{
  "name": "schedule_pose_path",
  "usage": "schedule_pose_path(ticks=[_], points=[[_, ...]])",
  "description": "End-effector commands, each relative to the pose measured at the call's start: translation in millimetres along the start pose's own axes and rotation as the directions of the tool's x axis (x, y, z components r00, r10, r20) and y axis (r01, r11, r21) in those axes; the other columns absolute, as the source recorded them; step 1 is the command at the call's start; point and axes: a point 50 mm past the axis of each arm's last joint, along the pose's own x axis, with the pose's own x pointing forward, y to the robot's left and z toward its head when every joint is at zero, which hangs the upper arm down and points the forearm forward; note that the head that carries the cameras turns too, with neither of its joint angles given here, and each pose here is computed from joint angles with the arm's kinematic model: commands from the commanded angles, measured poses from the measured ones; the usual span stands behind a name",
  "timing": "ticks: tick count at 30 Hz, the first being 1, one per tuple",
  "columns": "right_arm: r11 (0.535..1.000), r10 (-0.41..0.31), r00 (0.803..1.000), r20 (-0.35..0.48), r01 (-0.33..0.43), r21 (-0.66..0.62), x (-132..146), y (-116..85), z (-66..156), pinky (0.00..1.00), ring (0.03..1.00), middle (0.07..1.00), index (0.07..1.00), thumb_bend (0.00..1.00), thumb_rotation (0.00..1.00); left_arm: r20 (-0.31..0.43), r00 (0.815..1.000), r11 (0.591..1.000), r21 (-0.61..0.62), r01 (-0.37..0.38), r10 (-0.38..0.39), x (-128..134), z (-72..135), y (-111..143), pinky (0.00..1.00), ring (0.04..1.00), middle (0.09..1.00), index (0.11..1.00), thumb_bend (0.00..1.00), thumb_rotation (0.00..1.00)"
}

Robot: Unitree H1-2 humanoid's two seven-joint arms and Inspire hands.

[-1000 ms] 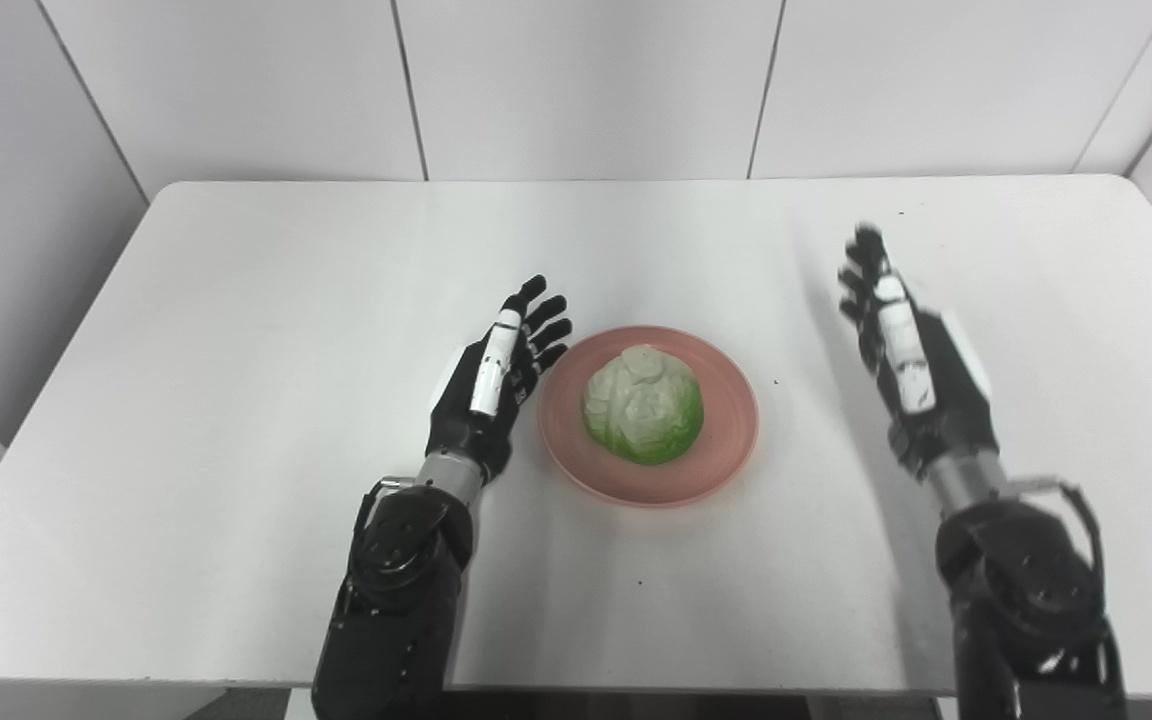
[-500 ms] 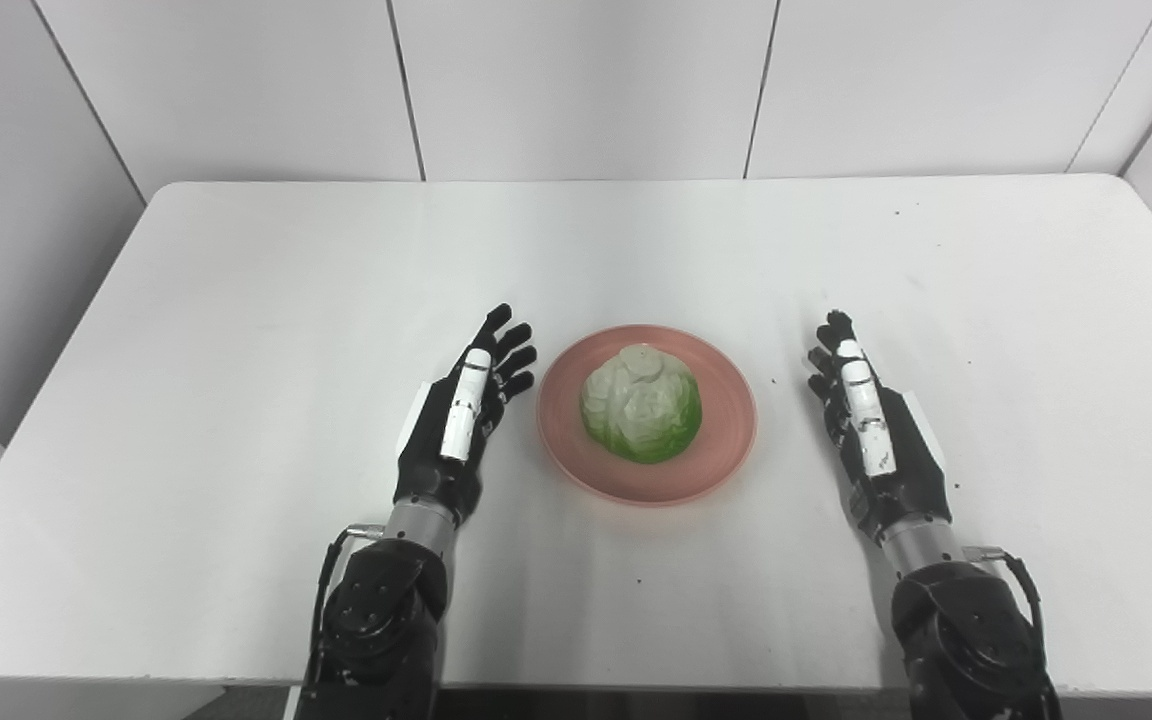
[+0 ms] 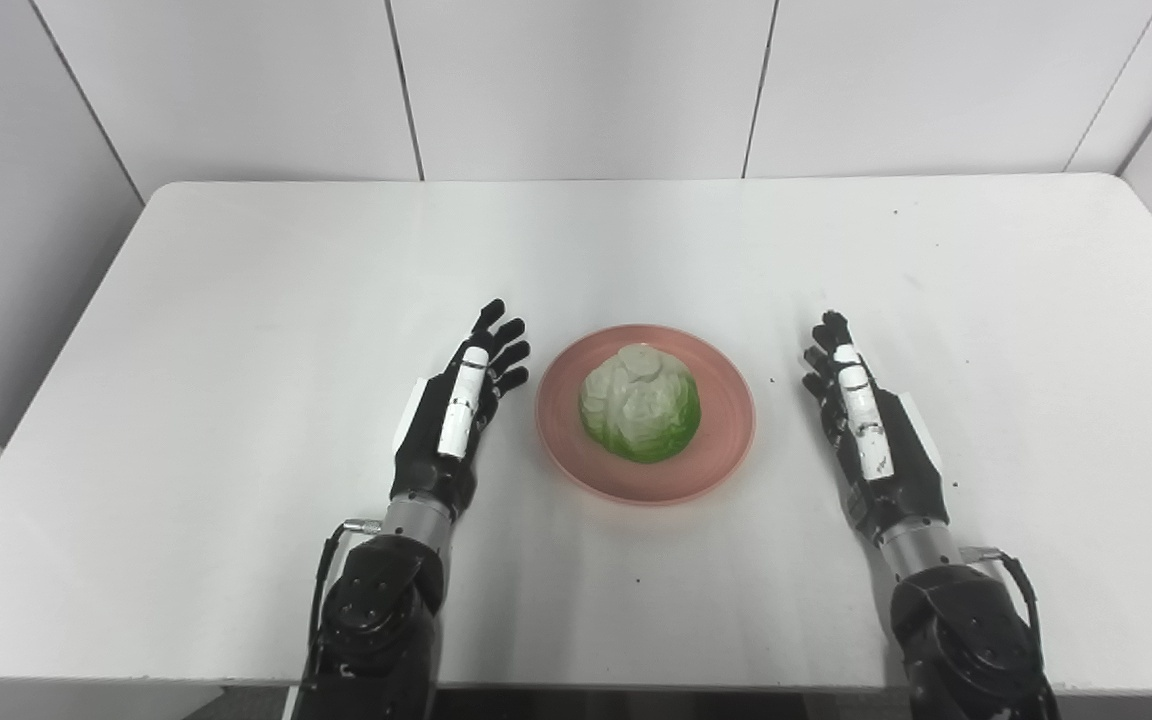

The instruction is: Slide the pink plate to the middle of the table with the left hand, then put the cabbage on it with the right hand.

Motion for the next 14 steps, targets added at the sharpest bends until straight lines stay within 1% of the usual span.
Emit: schedule_pose_path(ticks=[1, 6, 14], points=[[1.000, 0.019, 0.998, 0.058, -0.018, -0.011, 6.8, 1.9, 8.7, 1.00, 1.000, 1.000, 1.000, 0.43, 1.00, -0.033, 0.999, 1.000, 0.021, -0.015, 0.016, -0.4, -8.5, 2.3, 0.88, 0.904, 0.922, 0.933, 0.43, 1.00], [0.999, 0.020, 0.998, 0.056, -0.018, -0.041, 8.2, 1.4, 6.5, 1.00, 1.000, 1.000, 1.000, 0.43, 1.00, -0.023, 1.000, 0.999, 0.042, -0.015, 0.016, 1.0, -8.9, 1.5, 0.88, 0.904, 0.924, 0.935, 0.43, 1.00], [0.999, 0.018, 0.998, 0.058, -0.016, -0.039, 8.4, 2.8, 5.2, 1.00, 1.000, 1.000, 1.000, 0.42, 1.00, -0.021, 1.000, 0.998, 0.058, -0.020, 0.021, 3.0, -9.8, 0.9, 0.90, 0.914, 0.932, 0.940, 0.43, 1.00]])
